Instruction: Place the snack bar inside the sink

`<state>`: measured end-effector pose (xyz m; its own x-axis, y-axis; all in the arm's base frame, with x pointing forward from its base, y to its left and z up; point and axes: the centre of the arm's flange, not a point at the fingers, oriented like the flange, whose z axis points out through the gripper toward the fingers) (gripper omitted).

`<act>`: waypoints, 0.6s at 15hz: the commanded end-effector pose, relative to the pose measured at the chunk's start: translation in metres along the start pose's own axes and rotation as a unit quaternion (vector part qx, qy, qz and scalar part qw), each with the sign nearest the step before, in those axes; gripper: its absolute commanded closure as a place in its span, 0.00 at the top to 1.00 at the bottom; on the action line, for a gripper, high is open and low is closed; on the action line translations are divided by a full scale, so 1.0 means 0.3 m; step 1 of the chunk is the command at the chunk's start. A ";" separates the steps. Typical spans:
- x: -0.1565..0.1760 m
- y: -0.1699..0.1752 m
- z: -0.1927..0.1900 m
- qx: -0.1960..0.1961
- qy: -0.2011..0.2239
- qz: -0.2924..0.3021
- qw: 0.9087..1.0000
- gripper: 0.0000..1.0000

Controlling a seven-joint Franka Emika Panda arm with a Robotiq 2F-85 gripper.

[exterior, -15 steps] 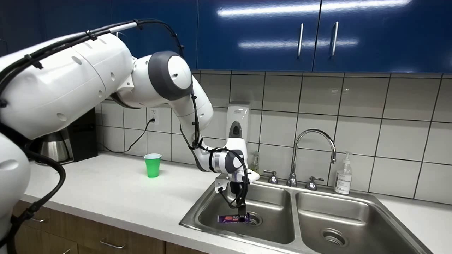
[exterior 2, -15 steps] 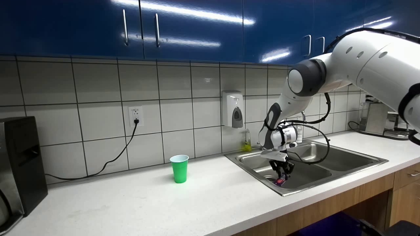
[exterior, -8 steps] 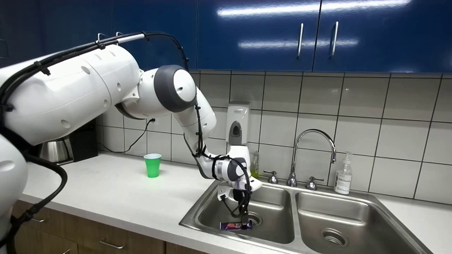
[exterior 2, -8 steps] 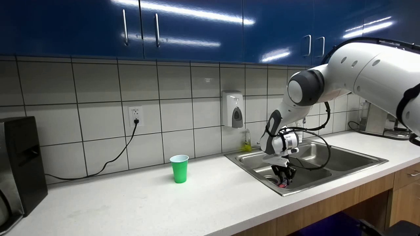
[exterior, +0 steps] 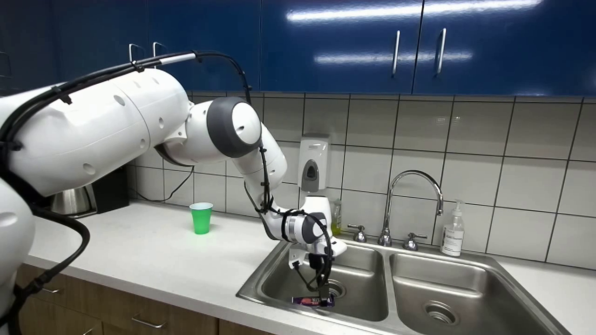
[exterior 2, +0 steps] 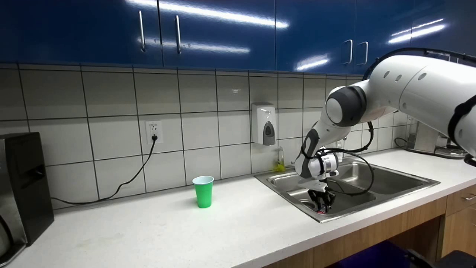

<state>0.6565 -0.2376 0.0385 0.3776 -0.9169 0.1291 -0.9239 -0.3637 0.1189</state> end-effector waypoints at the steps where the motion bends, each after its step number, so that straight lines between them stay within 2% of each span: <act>1: 0.039 -0.015 0.002 -0.002 -0.013 0.005 1.000 0.14; 2: 0.039 -0.014 0.003 -0.004 -0.013 0.004 1.000 0.64; 3: 0.037 -0.015 0.000 -0.005 -0.014 0.005 1.000 0.65; 8: -0.002 -0.026 -0.055 -0.005 -0.013 -0.001 1.000 1.00; 9: -0.009 -0.032 -0.068 -0.003 -0.012 -0.003 1.000 1.00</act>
<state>0.6616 -0.2370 0.0386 0.3805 -0.9167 0.1221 -0.9220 -0.3657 0.1272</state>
